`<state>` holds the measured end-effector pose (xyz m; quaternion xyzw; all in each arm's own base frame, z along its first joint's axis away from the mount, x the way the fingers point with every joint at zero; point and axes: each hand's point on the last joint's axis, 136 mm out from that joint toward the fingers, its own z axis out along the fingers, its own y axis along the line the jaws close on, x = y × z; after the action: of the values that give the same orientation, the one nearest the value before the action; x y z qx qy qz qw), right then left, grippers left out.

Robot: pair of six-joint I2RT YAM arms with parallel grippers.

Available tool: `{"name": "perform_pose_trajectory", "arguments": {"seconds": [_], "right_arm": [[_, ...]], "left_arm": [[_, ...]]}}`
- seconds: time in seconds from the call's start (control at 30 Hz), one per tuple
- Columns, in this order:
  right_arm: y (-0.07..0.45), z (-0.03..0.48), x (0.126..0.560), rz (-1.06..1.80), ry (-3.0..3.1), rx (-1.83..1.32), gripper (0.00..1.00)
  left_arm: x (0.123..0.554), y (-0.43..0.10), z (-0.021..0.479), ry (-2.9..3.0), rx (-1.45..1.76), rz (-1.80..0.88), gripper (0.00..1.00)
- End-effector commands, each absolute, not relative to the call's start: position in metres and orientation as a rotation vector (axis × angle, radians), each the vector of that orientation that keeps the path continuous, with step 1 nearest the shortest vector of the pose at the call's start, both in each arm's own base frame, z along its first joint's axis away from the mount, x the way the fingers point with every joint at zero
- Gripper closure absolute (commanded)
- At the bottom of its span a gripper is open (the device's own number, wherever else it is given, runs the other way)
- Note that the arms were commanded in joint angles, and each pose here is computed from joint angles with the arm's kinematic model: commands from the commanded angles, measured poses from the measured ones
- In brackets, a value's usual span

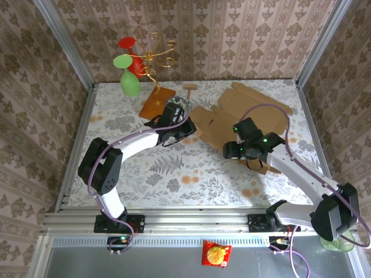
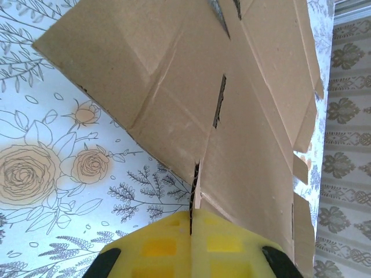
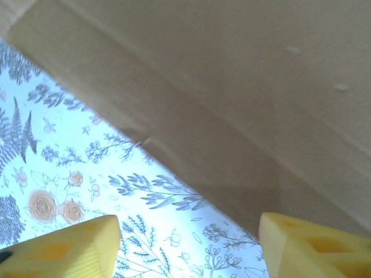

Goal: Fold the paper box

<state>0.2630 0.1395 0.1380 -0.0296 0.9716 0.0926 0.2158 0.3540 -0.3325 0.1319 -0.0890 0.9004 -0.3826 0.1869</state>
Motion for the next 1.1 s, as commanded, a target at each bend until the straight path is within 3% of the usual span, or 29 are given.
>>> {"name": "perform_pose_trajectory", "arguments": {"seconds": [0.0,0.13,0.3,0.47,0.57,0.77,0.8,0.83,1.0,1.07], "right_arm": [[0.152,0.143,0.27,0.04,2.637,-0.384,0.28],[0.169,0.136,0.276,-0.2,2.59,-0.618,0.25],[0.152,0.128,0.299,-0.593,2.509,-0.685,0.23],[0.156,0.127,0.314,-0.655,2.443,-0.737,0.3],[0.161,0.124,0.32,-0.665,2.437,-0.769,0.43],[0.167,0.116,0.322,-0.646,2.468,-0.762,0.85],[0.168,0.117,0.322,-0.637,2.471,-0.747,0.91],[0.168,0.119,0.323,-0.631,2.476,-0.727,1.0],[0.169,0.155,0.332,-0.518,2.51,-0.529,1.0],[0.171,0.182,0.339,-0.414,2.52,-0.385,1.0]], "left_arm": [[0.35,-0.326,0.147,2.566,-0.269,-1.083,1.0],[0.351,-0.327,0.152,2.567,-0.256,-1.09,1.0],[0.35,-0.329,0.156,2.569,-0.238,-1.099,1.0],[0.35,-0.328,0.159,2.571,-0.221,-1.094,1.0],[0.349,-0.327,0.161,2.57,-0.218,-1.094,1.0],[0.352,-0.325,0.167,2.564,-0.207,-1.087,1.0],[0.352,-0.325,0.17,2.562,-0.194,-1.078,0.97],[0.353,-0.324,0.174,2.556,-0.181,-1.069,0.87],[0.359,-0.305,0.23,2.438,-0.144,-0.929,0.36],[0.361,-0.293,0.263,2.357,-0.147,-0.893,0.33]]}}
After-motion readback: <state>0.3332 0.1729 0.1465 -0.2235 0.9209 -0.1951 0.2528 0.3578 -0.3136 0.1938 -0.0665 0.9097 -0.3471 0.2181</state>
